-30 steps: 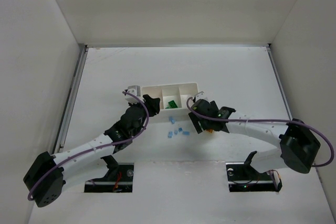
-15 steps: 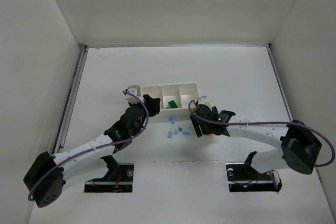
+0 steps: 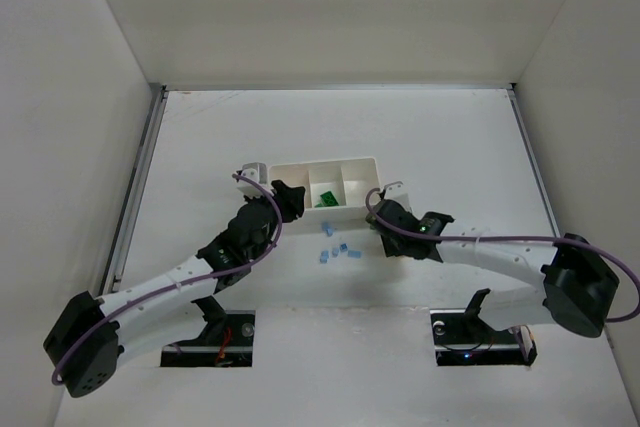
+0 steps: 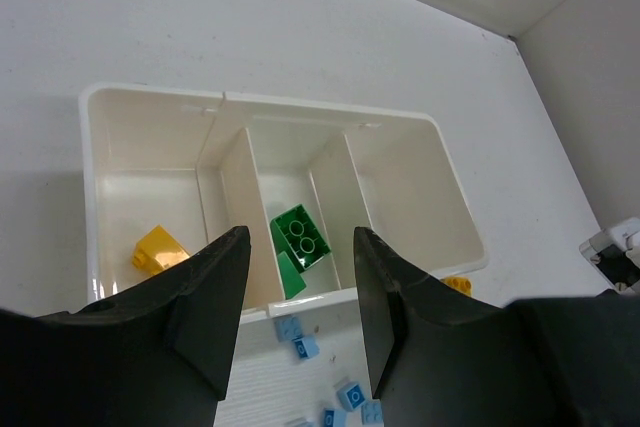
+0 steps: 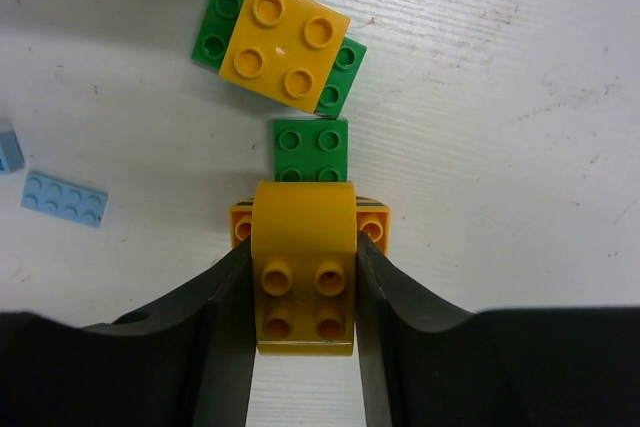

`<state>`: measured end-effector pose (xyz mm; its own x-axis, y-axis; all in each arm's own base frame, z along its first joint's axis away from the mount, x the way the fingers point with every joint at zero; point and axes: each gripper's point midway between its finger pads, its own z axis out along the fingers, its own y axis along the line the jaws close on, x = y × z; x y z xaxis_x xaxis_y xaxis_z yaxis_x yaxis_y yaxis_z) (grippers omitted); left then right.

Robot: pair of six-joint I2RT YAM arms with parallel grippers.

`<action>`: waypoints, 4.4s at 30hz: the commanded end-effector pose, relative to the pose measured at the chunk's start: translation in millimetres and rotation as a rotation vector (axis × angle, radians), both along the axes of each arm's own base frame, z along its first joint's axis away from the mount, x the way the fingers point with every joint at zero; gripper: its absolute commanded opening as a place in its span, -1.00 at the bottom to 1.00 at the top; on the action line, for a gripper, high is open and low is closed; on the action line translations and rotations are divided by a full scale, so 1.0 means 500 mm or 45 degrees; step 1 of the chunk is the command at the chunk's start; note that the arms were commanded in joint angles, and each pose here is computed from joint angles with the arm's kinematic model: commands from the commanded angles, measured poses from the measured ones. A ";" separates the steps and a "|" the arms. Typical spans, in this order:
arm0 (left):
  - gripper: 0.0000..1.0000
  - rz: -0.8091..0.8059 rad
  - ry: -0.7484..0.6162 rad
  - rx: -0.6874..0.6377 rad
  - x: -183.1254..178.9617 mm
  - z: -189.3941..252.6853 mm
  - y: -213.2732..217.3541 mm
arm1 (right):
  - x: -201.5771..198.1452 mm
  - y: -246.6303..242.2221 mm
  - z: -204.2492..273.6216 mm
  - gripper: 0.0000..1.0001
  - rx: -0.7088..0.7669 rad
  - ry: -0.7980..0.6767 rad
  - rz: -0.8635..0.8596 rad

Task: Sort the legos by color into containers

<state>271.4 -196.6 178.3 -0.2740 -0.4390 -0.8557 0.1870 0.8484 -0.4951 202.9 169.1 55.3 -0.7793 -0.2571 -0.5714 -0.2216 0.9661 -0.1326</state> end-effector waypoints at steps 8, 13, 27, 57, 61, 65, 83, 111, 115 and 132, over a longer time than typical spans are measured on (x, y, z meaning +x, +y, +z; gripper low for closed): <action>-0.14 -0.045 -0.015 -0.058 -0.028 0.037 -0.006 | 0.009 -0.002 0.098 -0.51 0.159 -0.164 -0.051; -0.14 -0.117 -0.044 -0.128 -0.060 0.091 -0.026 | 0.008 0.021 0.233 -0.57 0.472 -0.352 -0.019; 0.20 -0.470 -0.077 -0.300 -0.152 0.165 -0.142 | 0.060 0.154 0.414 -0.64 1.243 -0.500 0.116; 0.13 -0.243 -0.025 -0.570 -0.047 0.153 -0.105 | 0.075 0.248 0.416 -0.63 1.722 -0.241 0.273; 0.10 -0.243 -0.024 -0.546 -0.041 0.149 -0.111 | 0.074 0.252 0.404 -0.62 1.705 -0.229 0.277; 0.08 -0.249 -0.028 -0.521 -0.038 0.148 -0.119 | 0.070 0.262 0.392 -0.62 1.689 -0.210 0.289; -0.38 -0.271 -0.019 -0.427 -0.021 0.131 -0.150 | 0.057 0.281 0.369 -0.62 1.656 -0.190 0.323; -0.80 -0.180 -0.018 -0.388 -0.008 0.128 -0.093 | 0.091 0.230 0.373 -0.63 1.592 -0.309 0.245; -0.80 -0.119 -0.063 -0.363 -0.016 0.143 -0.033 | 0.129 0.262 0.348 -0.63 1.496 -0.305 0.204; -0.79 0.060 -0.052 -0.314 -0.055 0.133 0.115 | 0.254 0.493 0.249 -0.45 1.346 -0.192 0.166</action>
